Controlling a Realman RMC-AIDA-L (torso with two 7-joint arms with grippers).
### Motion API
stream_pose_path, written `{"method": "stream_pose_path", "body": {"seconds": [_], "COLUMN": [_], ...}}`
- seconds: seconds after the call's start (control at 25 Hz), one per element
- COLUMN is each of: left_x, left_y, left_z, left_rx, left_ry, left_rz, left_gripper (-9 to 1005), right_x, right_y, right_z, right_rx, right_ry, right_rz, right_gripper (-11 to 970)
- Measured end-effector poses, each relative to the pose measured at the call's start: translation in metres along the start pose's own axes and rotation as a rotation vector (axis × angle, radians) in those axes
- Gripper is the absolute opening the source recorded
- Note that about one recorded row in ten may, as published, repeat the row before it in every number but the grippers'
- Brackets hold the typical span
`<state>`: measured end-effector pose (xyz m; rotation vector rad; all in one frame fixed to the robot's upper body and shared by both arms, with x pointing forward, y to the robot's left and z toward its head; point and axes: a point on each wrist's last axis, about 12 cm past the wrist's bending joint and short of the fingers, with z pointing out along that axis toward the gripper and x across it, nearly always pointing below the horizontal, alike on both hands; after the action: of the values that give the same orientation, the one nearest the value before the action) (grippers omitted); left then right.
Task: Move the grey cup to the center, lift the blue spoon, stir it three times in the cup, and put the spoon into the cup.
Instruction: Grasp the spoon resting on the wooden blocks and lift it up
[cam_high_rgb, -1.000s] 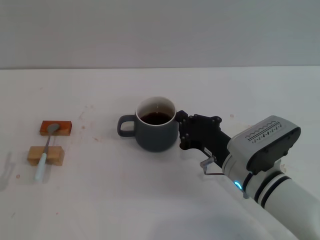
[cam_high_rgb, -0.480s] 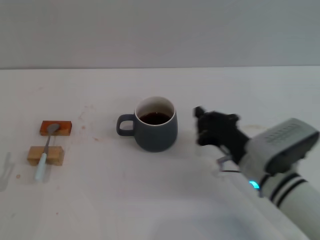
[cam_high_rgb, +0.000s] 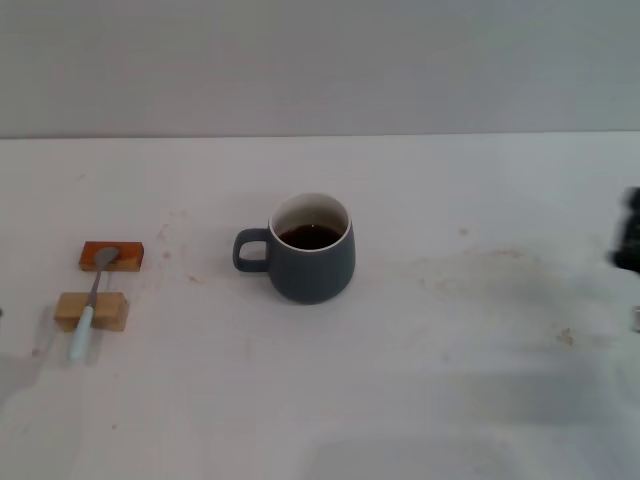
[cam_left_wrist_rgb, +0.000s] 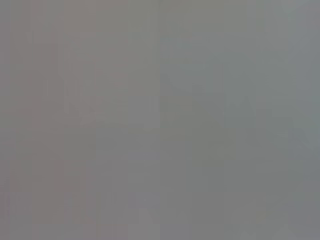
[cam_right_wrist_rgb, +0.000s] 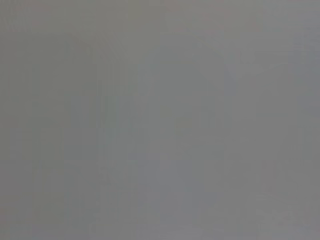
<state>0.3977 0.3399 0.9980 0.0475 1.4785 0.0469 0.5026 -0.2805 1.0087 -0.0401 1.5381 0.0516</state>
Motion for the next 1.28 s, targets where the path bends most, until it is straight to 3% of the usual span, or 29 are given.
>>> {"method": "stream_pose_path", "body": {"seconds": [0.28,0.52,0.92,1.28], "left_x": [0.003,0.006,0.016,0.017], "left_y": [-0.019,-0.027,-0.026,-0.043], "left_z": [-0.006,-0.012,-0.012,-0.014], "left_rx": [0.104,0.155,0.158,0.226], "left_ry": [0.024,0.052,0.141,0.151], "left_rz": [-0.058,-0.068,-0.057,-0.071], "left_gripper": [819,819,818,817], "right_x": [0.005,0.005,-0.004,-0.005], "right_y": [-0.039,-0.042,-0.034,-0.028], "right_z": [-0.022,-0.027,-0.034,-0.027], "right_rx": [0.178,0.194,0.163,0.124], "right_ry": [0.003,-0.002,-0.097,-0.099], "right_rz": [-0.021,-0.024,-0.029,-0.032], "right_gripper": [-2,-2,-1,-2]}}
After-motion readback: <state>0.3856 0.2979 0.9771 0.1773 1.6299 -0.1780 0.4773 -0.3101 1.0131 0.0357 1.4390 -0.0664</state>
